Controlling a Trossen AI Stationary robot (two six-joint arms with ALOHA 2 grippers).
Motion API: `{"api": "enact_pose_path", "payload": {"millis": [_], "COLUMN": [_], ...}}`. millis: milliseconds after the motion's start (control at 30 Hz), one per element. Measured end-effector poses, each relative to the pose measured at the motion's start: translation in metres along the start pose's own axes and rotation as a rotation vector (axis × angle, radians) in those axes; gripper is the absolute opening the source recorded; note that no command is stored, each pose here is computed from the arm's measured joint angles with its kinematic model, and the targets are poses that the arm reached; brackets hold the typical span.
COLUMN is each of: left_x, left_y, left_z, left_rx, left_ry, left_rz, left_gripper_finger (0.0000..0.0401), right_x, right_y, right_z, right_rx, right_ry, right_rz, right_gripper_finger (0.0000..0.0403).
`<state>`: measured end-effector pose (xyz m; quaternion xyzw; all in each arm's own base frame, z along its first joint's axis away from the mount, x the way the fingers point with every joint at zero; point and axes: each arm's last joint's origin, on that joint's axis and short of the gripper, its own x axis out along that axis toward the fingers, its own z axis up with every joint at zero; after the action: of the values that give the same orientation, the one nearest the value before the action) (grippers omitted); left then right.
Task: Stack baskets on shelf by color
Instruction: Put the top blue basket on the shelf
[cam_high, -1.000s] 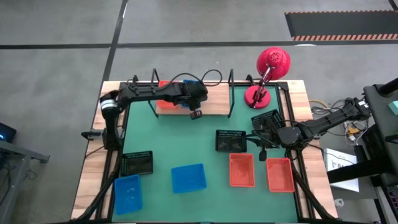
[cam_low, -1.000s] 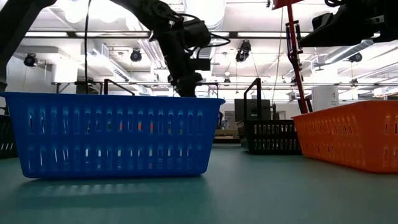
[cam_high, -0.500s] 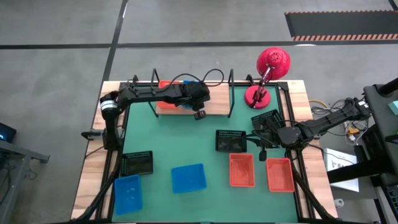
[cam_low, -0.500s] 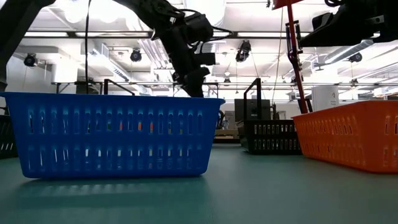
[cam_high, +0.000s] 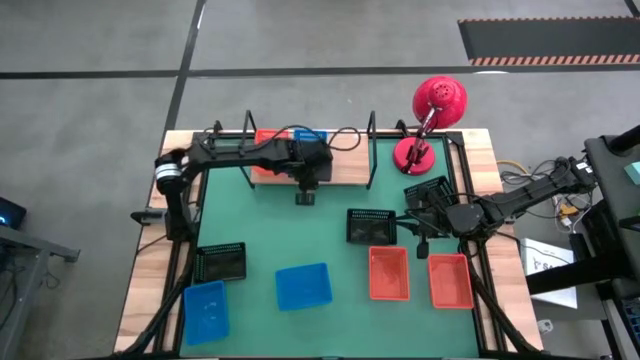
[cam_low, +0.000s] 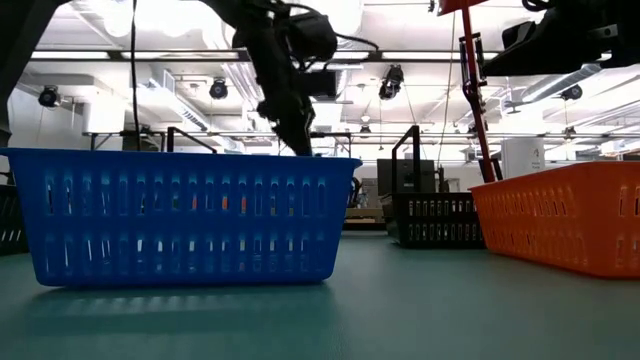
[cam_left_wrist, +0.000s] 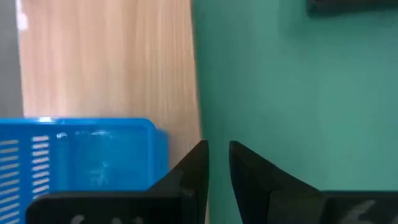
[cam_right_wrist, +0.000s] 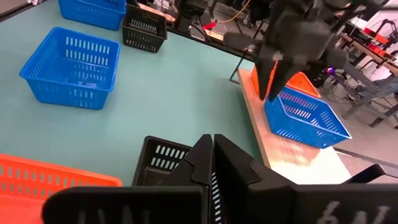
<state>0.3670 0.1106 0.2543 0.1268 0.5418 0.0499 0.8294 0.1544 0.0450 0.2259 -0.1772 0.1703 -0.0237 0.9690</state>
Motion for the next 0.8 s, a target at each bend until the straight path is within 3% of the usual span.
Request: {"api": "enact_pose_path", "payload": {"millis": [133,233,500,667,800], "left_x": [0.01,0.009,0.007,0.001,0.016], "left_y": [0.001,0.003,-0.001,-0.023,-0.03], "left_z": [0.0,0.002,0.007,0.008,0.004], "left_rx": [-0.033,-0.066,-0.078,0.106,0.125], "left_ry": [-0.024,-0.038,-0.053,-0.022,0.013], "left_rz": [0.134,0.171,0.169,0.081,0.063], "left_gripper_finger": [0.0047,0.0047,0.0047,0.004,0.0009], "right_x": [0.0,0.0,0.0,0.0,0.0], "right_y": [0.0,0.0,0.0,0.0,0.0], "right_z": [0.0,0.0,0.001,0.001,0.001], "right_rx": [0.0,-0.003,-0.015,-0.015,-0.016], "right_ry": [0.0,-0.001,-0.008,-0.008,-0.007], "right_rz": [0.0,0.0,-0.001,-0.002,-0.002], "right_gripper_finger": [0.0009,0.0009,0.0009,0.0009,0.0009]}}
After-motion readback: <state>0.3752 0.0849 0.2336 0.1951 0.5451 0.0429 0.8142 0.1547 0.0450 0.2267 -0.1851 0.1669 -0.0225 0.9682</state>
